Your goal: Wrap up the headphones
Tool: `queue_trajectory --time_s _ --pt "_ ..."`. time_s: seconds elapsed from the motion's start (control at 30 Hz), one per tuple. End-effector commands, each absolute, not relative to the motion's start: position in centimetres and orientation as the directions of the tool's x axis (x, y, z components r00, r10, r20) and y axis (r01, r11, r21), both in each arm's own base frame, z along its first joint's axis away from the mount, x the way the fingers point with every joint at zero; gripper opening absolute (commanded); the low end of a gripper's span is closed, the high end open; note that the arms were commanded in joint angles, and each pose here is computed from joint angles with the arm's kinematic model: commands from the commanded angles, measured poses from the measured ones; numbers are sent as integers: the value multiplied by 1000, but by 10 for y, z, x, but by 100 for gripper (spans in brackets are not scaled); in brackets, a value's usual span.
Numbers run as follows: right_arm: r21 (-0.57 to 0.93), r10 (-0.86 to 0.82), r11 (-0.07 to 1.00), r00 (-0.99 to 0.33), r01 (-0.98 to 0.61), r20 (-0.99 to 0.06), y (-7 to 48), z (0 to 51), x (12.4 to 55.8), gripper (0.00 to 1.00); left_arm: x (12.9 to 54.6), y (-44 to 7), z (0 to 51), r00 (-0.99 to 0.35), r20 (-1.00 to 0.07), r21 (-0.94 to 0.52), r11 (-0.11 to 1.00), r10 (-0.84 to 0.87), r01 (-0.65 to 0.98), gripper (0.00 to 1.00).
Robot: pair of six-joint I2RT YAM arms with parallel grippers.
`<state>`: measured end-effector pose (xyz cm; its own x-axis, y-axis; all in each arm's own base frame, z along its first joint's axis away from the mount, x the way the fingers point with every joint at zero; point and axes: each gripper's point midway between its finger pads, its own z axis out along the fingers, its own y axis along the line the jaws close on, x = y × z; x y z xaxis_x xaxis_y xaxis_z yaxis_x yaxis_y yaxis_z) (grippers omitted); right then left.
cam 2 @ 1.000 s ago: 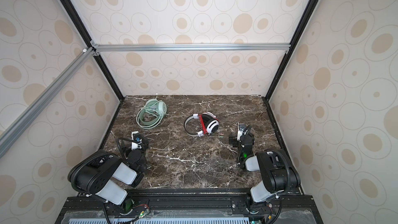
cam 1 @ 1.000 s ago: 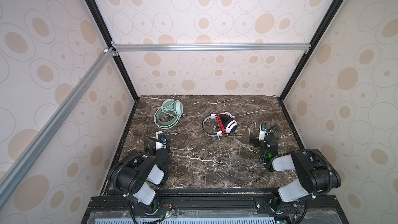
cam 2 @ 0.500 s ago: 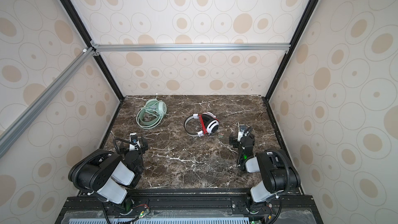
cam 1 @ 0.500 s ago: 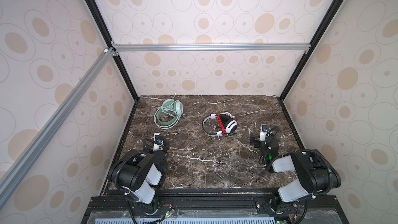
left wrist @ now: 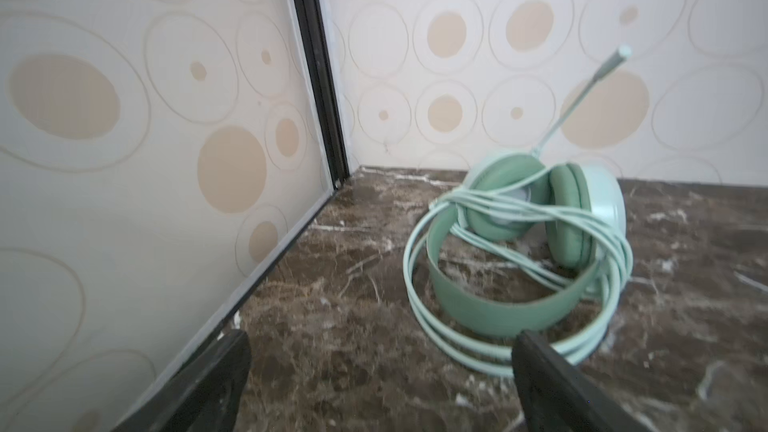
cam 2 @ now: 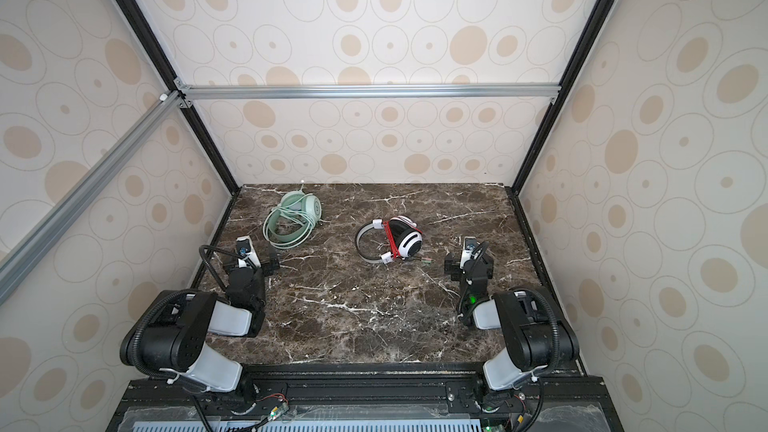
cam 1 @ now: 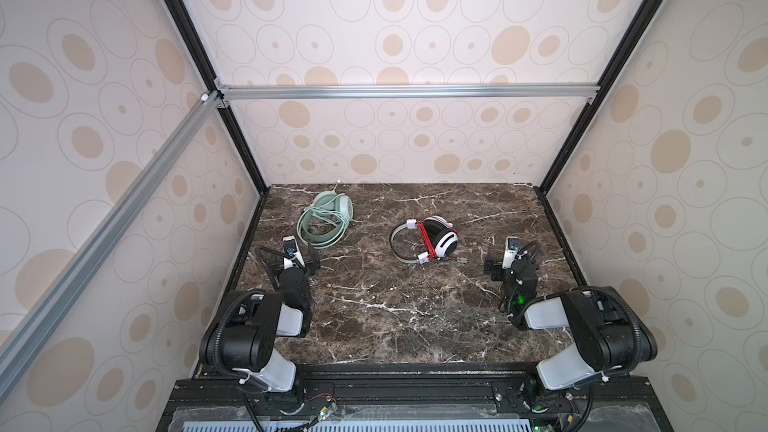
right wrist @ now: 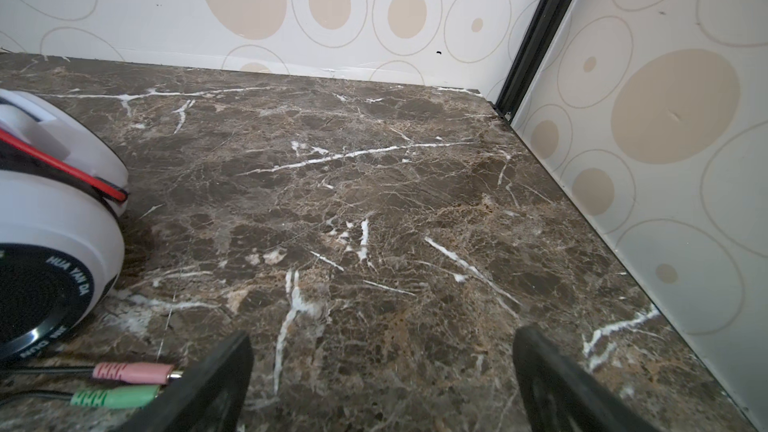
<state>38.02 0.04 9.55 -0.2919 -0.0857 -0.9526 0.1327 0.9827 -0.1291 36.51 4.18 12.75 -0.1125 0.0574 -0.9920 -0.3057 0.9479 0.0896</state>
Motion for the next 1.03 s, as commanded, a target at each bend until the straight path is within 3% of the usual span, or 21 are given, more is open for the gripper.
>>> queue_trajectory --time_s 0.0,0.2,0.27,1.0 --pt "-131 -84 981 -296 141 -951 -1 97 380 100 367 39 132 -87 -996 50 956 26 -287 98" --pt "-118 -47 978 -369 173 -928 -9 90 392 100 368 37 133 -82 -996 55 959 33 -278 98" --pt "-106 -39 982 -383 155 -923 -7 88 396 100 375 8 131 -91 -991 103 989 93 -106 98" --pt "-86 -24 986 -386 145 -922 -9 88 394 100 378 13 130 -98 -993 80 991 70 -103 98"
